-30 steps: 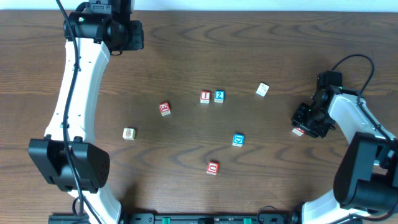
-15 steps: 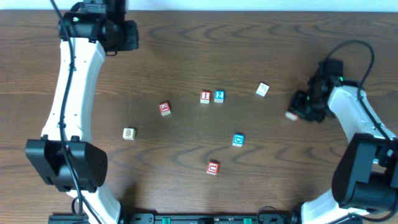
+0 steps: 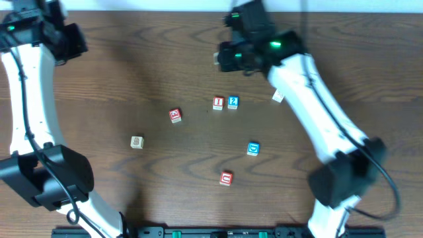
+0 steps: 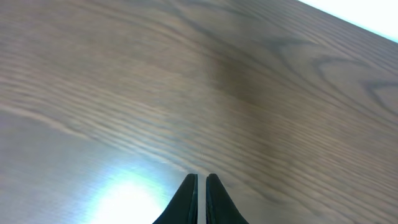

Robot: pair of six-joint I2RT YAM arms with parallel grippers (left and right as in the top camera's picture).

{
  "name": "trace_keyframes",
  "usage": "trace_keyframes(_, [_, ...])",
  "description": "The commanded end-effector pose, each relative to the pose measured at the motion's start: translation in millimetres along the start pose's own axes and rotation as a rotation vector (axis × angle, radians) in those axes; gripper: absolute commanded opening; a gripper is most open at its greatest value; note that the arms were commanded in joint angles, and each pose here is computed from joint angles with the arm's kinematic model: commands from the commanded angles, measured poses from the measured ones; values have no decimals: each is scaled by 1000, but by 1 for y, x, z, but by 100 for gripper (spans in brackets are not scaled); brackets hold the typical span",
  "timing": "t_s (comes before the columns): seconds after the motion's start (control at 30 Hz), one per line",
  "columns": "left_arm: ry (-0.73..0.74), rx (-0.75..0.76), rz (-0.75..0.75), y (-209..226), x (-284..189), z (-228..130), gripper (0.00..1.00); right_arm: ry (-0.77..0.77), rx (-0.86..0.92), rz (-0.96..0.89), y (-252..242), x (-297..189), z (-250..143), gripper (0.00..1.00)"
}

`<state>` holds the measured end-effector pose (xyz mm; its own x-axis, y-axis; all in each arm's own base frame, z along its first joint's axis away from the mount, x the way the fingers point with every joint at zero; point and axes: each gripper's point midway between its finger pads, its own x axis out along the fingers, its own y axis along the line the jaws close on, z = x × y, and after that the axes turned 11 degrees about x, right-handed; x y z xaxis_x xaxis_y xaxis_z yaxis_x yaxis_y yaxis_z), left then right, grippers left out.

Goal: Spell out Ai2
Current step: 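Grasp the red A block with the right gripper and carry it left, then place the red A block left of the red I block and release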

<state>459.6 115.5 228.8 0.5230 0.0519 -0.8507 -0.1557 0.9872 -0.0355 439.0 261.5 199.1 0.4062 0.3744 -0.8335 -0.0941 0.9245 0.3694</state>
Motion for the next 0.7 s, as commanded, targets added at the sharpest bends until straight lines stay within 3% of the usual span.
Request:
trace_keyframes(0.0, [12, 4, 5, 6, 1, -4, 8, 78, -8, -40, 12, 38, -16, 1])
trace_keyframes(0.3, [12, 5, 0, 4, 1, -3, 10, 260, -19, -136, 11, 100, -73, 1])
trace_keyframes(0.5, [11, 6, -4, 3, 1, -3, 11, 312, -18, -238, -2, 116, -97, 1])
trace_keyframes(0.67, [11, 5, -4, 3, 1, -3, 11, 261, 54, -322, -10, 118, -96, 1])
